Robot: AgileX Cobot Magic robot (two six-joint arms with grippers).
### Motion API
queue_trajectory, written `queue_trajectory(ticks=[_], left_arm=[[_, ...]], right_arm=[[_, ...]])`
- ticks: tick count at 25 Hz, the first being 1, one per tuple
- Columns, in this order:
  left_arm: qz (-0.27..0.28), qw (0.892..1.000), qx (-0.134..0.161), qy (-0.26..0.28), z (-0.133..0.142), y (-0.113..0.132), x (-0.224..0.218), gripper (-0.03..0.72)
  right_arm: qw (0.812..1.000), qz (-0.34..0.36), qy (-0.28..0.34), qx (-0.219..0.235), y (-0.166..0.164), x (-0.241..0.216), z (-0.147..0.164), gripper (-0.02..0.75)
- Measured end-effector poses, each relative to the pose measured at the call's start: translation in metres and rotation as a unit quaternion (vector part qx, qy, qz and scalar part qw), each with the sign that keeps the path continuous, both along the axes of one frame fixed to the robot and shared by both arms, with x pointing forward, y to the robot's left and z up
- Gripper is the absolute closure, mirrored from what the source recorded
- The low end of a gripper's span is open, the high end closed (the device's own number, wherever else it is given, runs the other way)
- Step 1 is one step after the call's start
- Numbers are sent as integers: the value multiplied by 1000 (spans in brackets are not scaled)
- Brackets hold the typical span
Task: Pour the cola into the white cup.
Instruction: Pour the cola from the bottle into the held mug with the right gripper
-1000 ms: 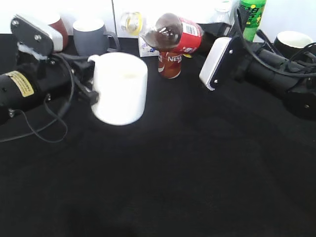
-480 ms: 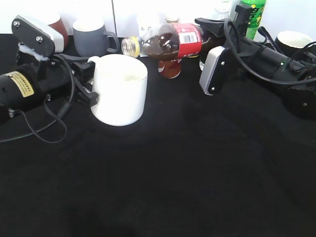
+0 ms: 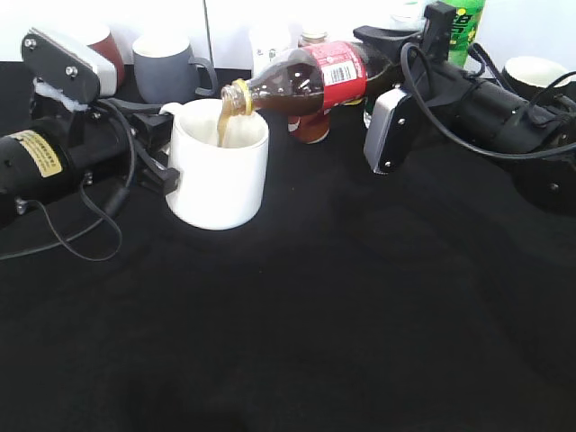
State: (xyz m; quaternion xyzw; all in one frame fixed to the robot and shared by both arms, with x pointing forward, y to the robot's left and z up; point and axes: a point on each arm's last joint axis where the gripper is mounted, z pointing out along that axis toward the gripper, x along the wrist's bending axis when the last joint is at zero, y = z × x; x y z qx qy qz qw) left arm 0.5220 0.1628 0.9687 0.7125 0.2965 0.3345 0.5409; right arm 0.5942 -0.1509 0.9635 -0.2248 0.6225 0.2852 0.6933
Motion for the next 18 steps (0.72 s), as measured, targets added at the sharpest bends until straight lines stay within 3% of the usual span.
queue_trajectory(ticks=[18], left_arm=[[0, 1000, 5, 2, -1, 0, 0, 650]], right_arm=[[999, -8, -37, -26, 0, 0, 3, 377]])
